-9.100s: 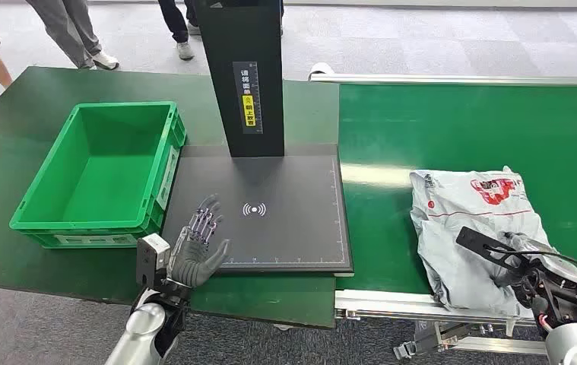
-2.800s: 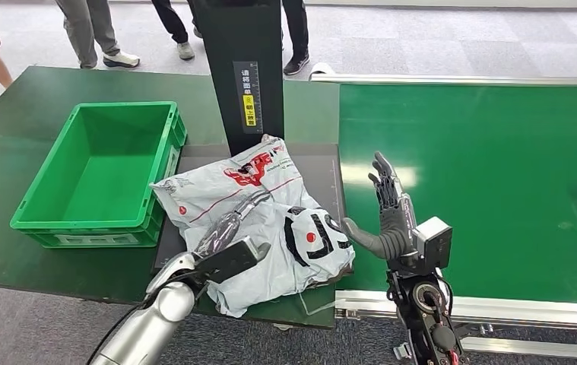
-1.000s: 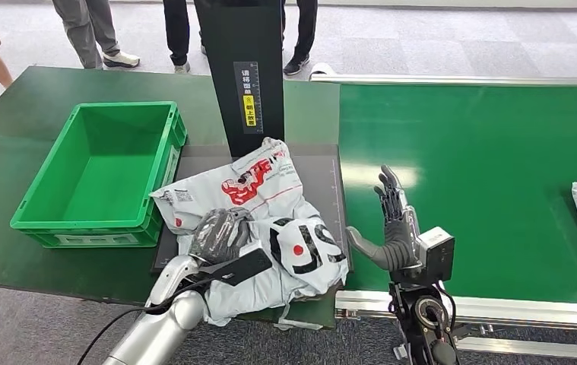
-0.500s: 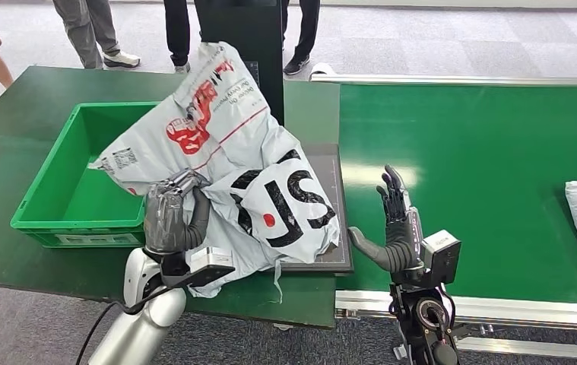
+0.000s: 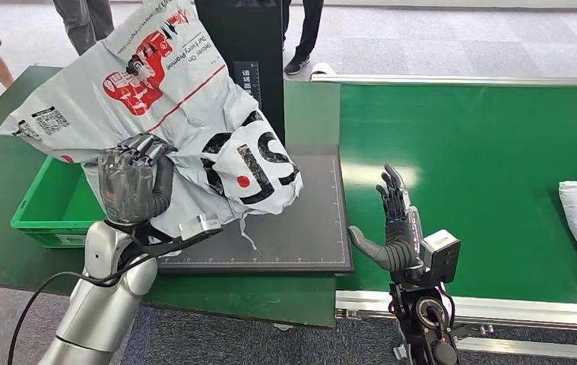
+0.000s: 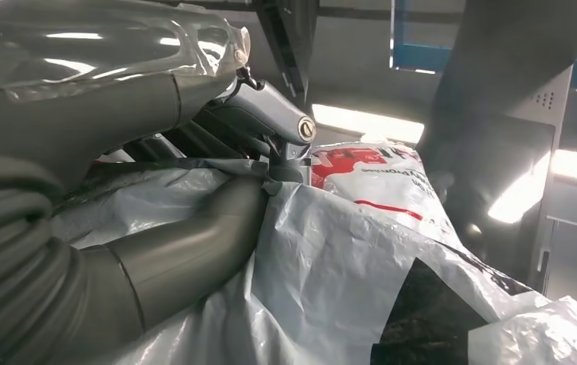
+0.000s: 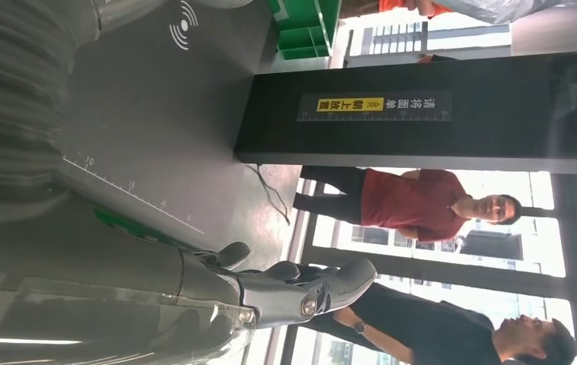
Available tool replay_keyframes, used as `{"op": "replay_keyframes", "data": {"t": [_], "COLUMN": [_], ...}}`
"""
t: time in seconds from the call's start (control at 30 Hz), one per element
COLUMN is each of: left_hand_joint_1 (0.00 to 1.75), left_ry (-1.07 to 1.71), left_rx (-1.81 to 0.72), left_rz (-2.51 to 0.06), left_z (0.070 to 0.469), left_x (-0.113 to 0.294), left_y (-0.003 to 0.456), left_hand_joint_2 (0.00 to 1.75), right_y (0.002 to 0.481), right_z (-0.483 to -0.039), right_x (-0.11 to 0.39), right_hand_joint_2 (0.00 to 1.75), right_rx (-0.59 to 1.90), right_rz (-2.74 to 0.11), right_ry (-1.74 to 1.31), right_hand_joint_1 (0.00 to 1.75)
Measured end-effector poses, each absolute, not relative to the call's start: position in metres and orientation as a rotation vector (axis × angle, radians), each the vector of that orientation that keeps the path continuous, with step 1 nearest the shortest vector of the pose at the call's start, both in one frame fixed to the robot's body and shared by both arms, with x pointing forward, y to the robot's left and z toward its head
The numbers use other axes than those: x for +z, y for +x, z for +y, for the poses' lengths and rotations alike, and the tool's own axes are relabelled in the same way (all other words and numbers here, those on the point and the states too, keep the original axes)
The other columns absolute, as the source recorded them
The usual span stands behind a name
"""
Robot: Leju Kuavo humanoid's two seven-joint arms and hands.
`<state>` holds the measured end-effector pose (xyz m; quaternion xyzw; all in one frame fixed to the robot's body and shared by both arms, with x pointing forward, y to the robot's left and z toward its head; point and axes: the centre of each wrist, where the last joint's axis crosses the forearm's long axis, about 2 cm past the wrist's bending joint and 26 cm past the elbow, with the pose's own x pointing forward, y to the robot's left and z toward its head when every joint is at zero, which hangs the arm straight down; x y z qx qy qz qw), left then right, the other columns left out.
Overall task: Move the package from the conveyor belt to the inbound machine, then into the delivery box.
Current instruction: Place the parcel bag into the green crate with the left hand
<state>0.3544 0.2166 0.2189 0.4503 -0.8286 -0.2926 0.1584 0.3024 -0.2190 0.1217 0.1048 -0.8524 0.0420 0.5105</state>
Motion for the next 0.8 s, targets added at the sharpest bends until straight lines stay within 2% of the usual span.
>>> {"op": "replay_keyframes", "data": {"t": [0.2,0.33,0.43,0.57,0.8], "left_hand_joint_1": [1.75,1.75,1.75,1.75,1.75], "left_ry": [1.455,1.688,1.781,1.801,1.739], "left_rx": [-0.924,-1.02,-0.99,-0.919,-0.886], "left_rz": [-2.247,-1.991,-1.807,-1.64,-1.492], "left_z": [0.227,0.251,0.273,0.297,0.317], "left_x": [0.221,0.234,0.244,0.248,0.234], "left_y": [0.365,0.404,0.436,0.459,0.466], "left_hand_joint_2": [1.75,1.75,1.75,1.75,1.75], "right_y": [0.303,0.302,0.298,0.293,0.291], "right_z": [-0.219,-0.219,-0.22,-0.22,-0.22], "right_x": [0.122,0.12,0.116,0.113,0.113], "right_hand_joint_2": [1.75,1.75,1.75,1.75,1.75], "right_rx": [0.103,0.104,0.099,0.099,0.1], "right_rz": [-2.054,-2.051,-2.041,-2.031,-2.028], "right_ry": [0.253,0.25,0.244,0.236,0.231], "right_hand_joint_1": [0.0,0.0,0.0,0.0,0.0]}}
